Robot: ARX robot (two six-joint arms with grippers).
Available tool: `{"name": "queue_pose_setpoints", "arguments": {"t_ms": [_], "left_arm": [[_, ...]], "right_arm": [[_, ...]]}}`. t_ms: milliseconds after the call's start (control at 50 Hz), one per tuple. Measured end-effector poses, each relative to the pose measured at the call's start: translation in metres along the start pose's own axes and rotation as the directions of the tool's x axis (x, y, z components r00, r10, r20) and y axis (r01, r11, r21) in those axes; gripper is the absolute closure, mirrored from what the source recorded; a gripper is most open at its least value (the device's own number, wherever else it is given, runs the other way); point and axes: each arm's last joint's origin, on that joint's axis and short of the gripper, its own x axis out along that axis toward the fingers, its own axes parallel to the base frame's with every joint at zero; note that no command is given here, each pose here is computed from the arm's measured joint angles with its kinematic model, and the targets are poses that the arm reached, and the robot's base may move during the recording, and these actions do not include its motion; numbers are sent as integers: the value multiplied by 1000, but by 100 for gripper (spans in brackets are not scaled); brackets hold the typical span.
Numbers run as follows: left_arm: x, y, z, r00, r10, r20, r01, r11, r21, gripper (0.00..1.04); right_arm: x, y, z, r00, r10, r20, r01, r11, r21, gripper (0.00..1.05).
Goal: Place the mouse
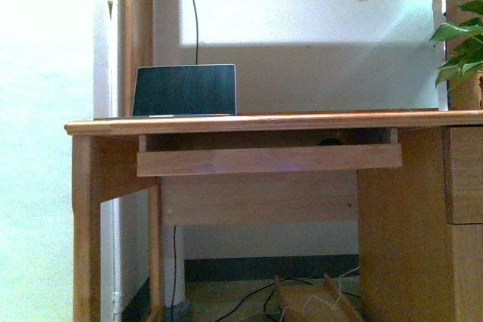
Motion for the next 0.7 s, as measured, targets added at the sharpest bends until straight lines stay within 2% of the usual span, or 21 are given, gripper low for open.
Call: {"name": "queue_pose_setpoints", "arguments": {"t_ms": [701], "left_arm": [[0,0,0,1000,0,0,0,1000,0,8]], "right_arm": [[0,0,0,1000,0,0,0,1000,0,7]]}}
